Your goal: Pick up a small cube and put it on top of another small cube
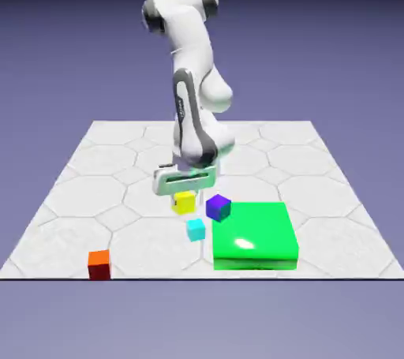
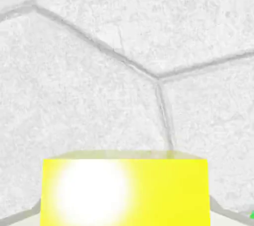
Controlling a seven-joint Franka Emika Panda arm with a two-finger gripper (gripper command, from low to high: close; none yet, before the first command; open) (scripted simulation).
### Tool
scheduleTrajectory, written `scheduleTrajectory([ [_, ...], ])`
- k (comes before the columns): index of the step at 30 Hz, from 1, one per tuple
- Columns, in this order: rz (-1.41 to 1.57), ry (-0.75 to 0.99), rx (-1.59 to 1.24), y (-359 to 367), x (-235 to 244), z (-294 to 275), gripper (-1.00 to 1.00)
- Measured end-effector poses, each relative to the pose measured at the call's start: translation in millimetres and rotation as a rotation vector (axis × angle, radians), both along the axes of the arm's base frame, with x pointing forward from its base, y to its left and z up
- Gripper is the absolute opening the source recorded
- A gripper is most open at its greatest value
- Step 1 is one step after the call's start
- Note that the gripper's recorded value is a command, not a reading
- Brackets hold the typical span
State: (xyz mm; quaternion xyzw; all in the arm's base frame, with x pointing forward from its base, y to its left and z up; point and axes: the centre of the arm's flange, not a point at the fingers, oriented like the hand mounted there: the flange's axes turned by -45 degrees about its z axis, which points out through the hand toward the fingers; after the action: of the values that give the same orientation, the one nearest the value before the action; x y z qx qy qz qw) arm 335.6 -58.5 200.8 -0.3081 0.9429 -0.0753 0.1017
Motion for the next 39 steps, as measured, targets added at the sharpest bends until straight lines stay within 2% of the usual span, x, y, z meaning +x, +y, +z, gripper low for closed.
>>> scheduleTrajectory([
  [10,0.352,-0.211,-0.012,-13,63,39,-1.0],
  [20,0.725,-0.252,-0.019,-3,99,91,-1.0],
  [30,1.054,-0.125,-0.057,13,101,140,-1.0],
  [39,1.431,0.154,-0.206,93,60,143,-1.0],
])
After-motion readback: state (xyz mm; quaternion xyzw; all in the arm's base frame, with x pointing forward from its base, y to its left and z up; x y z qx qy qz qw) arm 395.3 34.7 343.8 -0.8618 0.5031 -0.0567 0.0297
